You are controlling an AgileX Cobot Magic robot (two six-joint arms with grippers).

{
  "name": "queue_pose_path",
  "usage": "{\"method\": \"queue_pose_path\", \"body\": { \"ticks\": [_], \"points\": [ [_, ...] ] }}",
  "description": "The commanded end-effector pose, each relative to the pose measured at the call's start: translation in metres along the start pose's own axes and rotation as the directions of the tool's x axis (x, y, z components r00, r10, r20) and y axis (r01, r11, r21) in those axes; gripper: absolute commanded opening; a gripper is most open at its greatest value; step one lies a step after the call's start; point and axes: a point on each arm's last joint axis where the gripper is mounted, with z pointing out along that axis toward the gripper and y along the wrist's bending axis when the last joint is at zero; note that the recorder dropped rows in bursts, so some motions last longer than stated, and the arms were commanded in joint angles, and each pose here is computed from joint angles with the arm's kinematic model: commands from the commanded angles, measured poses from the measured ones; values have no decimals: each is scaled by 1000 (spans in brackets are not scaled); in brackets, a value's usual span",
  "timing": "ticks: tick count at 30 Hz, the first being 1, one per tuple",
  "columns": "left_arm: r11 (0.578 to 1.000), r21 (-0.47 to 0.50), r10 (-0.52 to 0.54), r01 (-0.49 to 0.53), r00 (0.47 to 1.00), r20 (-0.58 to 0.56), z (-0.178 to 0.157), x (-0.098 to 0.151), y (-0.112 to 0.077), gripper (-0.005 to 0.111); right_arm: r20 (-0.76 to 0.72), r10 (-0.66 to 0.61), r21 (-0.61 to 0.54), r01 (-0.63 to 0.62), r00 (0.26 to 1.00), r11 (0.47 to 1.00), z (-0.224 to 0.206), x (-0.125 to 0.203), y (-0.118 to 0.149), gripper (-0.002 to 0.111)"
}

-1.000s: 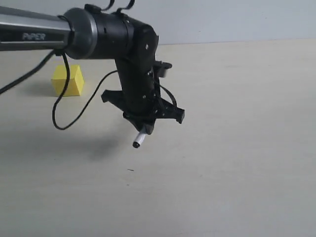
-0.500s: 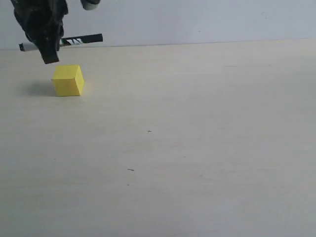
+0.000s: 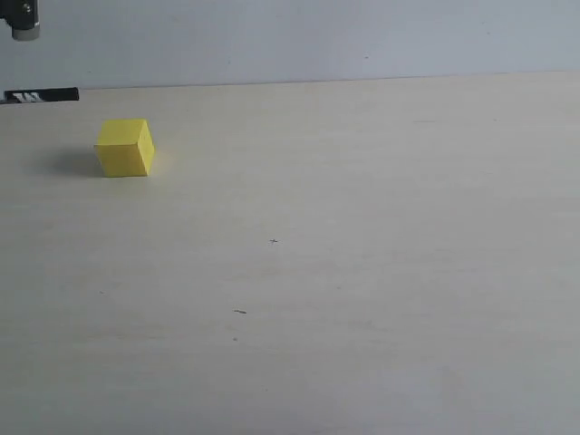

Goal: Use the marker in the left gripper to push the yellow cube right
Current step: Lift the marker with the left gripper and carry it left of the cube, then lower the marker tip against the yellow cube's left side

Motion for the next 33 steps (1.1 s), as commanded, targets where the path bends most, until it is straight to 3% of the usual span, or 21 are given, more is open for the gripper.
{"method": "queue_pose_path", "body": {
  "ticks": [1, 5, 9, 14, 18, 21, 25, 28, 33],
  "points": [
    [998, 52, -40, 36, 996, 77, 20, 11, 19, 0, 5, -4, 1, 4, 1000, 1000, 0, 1, 0, 0],
    [992, 121, -25, 17, 998, 64, 45, 14, 35, 0, 5, -4, 1, 4, 1000, 1000, 0, 1, 0, 0],
    [995, 98, -29, 23, 997, 67, 71, 12, 57, 0, 5, -4, 1, 4, 1000, 1000, 0, 1, 0, 0],
    [994, 105, 29, -37, 997, 77, 99, 13, 66, 0, 5, -4, 1, 4, 1000, 1000, 0, 1, 0, 0],
    [1000, -16, 9, -8, 997, 76, 110, 18, 78, 0, 5, -4, 1, 4, 1000, 1000, 0, 1, 0, 0],
    [1000, -20, -7, 9, 996, 92, 115, 17, 79, 0, 5, -4, 1, 4, 1000, 1000, 0, 1, 0, 0],
    [992, -37, 126, -124, 988, 83, 122, 19, 80, 0, 5, -4, 1, 4, 1000, 1000, 0, 1, 0, 0],
    [966, 6, 255, -257, 958, 130, 123, 21, 74, 0, 5, -4, 1, 4, 1000, 1000, 0, 1, 0, 0],
    [975, 19, 214, -223, 953, 215, 124, 45, 75, 0, 5, -4, 1, 4, 1000, 1000, 0, 1, 0, 0]
  ]
}}
